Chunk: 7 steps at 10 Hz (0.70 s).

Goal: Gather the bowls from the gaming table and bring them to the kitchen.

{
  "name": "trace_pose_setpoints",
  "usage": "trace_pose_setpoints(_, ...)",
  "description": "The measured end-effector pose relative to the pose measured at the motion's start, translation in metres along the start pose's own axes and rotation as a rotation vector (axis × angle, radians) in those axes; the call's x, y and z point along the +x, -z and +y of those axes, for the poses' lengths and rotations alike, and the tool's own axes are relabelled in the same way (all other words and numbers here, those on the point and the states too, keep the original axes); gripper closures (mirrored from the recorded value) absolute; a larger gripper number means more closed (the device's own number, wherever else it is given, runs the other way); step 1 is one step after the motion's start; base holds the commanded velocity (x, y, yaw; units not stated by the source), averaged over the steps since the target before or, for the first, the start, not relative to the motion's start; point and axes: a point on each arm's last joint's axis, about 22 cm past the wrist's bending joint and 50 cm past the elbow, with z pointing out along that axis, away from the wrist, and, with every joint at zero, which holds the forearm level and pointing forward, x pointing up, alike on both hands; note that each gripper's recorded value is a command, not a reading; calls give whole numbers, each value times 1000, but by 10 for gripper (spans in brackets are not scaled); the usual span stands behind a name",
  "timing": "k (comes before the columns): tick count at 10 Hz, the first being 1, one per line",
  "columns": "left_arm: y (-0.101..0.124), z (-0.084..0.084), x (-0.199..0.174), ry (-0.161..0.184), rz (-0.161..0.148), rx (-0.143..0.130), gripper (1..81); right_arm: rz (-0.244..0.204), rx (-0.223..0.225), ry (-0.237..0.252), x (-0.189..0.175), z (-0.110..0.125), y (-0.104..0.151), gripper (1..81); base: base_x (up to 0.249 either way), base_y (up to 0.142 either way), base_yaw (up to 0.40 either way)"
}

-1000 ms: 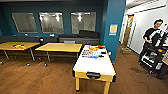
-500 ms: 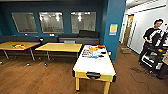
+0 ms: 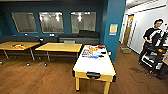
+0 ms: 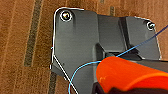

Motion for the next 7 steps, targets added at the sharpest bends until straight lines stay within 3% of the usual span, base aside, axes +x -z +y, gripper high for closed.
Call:
trace_pose_setpoints(4, -1, 5, -1, -27, -2, -9, 811, 0, -3, 0, 0, 1, 0, 811, 0, 0, -392)
trace_pose_setpoints(6, -1, 7, -14, -24, -22, -11, 811, 16, -4, 5, 10, 3, 1, 811, 0, 0, -400)
trace_pose_setpoints(7, 0, 2, -1, -29, -4, -3, 811, -1, -3, -2, -2, 2, 0, 811, 0, 0, -400)
